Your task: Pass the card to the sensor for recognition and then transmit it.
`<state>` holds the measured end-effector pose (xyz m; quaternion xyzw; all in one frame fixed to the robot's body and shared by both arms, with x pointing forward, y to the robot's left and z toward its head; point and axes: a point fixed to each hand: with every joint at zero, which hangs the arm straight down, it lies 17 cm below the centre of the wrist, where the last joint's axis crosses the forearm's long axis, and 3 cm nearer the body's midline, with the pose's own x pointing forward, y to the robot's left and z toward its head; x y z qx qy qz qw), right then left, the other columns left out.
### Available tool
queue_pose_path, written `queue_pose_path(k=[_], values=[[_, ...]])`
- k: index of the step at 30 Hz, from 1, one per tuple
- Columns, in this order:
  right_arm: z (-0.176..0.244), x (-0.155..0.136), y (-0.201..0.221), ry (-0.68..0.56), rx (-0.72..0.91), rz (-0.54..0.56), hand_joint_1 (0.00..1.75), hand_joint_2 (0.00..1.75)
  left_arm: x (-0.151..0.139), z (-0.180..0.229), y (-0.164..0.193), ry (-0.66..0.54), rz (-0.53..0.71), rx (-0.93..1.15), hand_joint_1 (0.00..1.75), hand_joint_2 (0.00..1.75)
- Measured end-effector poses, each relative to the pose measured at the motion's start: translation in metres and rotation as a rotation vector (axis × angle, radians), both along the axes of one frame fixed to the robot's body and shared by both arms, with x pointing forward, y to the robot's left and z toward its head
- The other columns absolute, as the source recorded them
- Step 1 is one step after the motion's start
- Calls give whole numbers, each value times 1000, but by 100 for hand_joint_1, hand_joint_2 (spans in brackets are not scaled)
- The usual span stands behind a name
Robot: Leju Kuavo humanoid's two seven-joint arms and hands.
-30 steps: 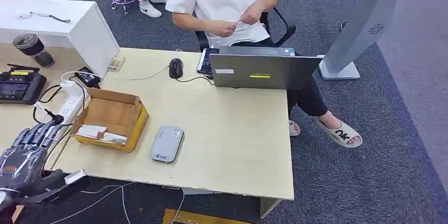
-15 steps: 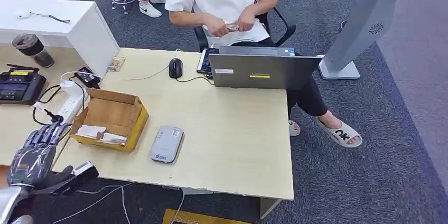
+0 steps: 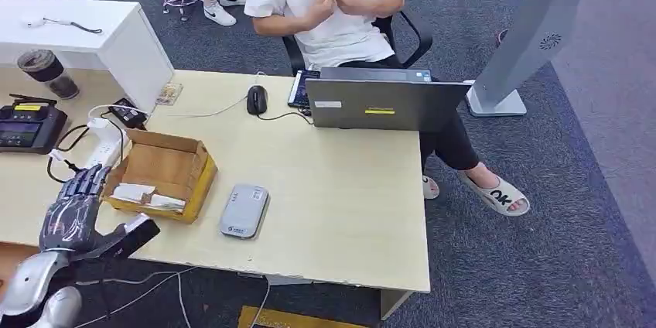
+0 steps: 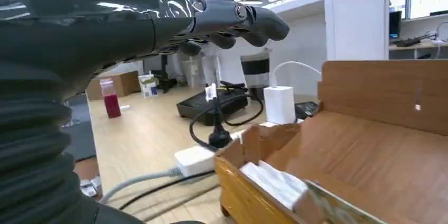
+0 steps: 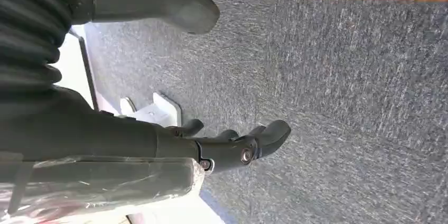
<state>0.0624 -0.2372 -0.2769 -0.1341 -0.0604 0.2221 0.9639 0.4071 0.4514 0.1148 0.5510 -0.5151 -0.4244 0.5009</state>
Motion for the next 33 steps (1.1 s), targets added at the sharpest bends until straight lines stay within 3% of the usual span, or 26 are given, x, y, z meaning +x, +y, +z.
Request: queue_pose_path(k=[14,33], values=[[0,2,-2,-8,-4,21,0,175,17,-24,-30,59,-52,-16,0,175],[0,4,-2,-21,-5,27,0,175,33,-21,-69,65,-140,1,0,175]])
